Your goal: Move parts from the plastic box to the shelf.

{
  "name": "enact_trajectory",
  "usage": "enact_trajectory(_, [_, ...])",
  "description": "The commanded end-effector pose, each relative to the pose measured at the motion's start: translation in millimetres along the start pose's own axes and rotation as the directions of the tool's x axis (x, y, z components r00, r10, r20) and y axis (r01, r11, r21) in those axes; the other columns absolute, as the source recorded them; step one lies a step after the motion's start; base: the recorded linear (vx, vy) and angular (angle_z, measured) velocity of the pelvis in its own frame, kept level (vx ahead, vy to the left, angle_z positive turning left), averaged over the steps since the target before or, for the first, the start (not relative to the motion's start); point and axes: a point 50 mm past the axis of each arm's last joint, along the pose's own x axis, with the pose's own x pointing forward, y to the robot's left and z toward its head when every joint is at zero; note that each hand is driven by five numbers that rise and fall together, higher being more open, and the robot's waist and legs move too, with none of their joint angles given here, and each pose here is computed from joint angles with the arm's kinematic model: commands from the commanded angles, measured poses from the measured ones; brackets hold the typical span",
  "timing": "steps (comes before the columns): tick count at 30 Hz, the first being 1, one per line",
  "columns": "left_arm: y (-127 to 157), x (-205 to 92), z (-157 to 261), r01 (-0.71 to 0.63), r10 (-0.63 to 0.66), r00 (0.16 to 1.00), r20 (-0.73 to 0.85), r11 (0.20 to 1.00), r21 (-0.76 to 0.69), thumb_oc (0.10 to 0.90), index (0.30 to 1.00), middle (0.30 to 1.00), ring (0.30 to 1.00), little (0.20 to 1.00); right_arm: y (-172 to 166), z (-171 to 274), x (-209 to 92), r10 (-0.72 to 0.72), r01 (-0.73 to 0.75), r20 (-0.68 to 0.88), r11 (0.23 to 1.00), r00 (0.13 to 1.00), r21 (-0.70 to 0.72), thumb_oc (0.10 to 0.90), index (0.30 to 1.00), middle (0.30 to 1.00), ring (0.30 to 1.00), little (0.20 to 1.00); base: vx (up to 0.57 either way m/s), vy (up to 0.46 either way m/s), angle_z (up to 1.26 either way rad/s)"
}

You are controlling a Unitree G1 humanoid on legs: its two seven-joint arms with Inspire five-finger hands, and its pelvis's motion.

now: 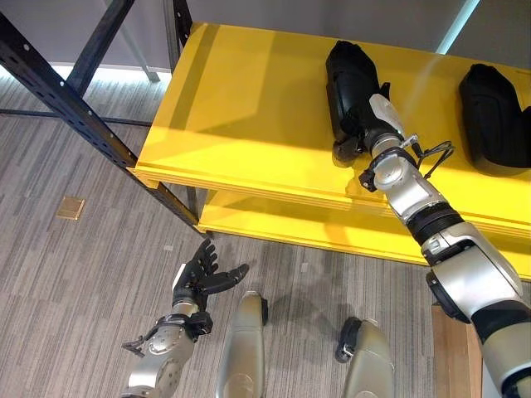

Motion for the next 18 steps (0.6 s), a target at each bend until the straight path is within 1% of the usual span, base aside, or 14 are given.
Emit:
enact_trajectory(1, [-9.7,2.0,37.9,0.056,-0.053,0.980,0.192,0.998,-0.011,0.900,1.000,1.000,1.000,1.000,-27.7,15.1,8.2,-0.120,0.117,0.019,0.989,0.993,0.095,0.400,0.300,0.300,0.300,0.300,0.00,0.000,0.00])
enact_trajectory(7, [-9.7,2.7,37.4,0.054,-0.051,0.981,0.189,0.998,-0.010,0.900,1.000,1.000,1.000,1.000,-25.1,18.5,8.5,-0.115,0.112,0.017,0.984,0.993,0.138,0.400,0.300,0.300,0.300,0.300,0.00,0.002,-0.01])
enact_trajectory(8, [-9.9,2.8,37.9,0.056,-0.053,0.980,0.191,0.998,-0.010,0.900,1.000,1.000,1.000,1.000,-24.0,18.0,8.3,-0.114,0.111,0.014,0.983,0.993,0.144,0.578,0.550,0.550,0.550,0.550,0.00,0.000,0.00])
enact_trajectory(9, [-10.0,3.0,38.0,0.055,-0.051,0.980,0.191,0.998,-0.013,0.900,1.000,1.000,1.000,1.000,-23.2,18.7,8.4,-0.112,0.109,0.012,0.982,0.994,0.156,0.853,0.934,0.934,0.934,0.934,0.00,0.000,0.00])
enact_trajectory(10, [-10.0,3.1,38.4,0.055,-0.052,0.980,0.192,0.998,-0.010,0.900,1.000,1.000,1.000,1.000,-22.2,19.2,8.5,-0.106,0.103,0.013,0.982,0.994,0.157,0.900,1.000,1.000,1.000,1.000,0.00,0.000,0.00])
enact_trajectory(18, [-9.6,4.0,40.1,0.052,-0.050,0.979,0.197,0.999,-0.006,0.900,1.000,1.000,1.000,1.000,-18.9,28.6,8.6,-0.092,0.083,0.039,0.980,0.995,0.181,0.900,1.000,1.000,1.000,1.000,0.00,0.000,0.00])
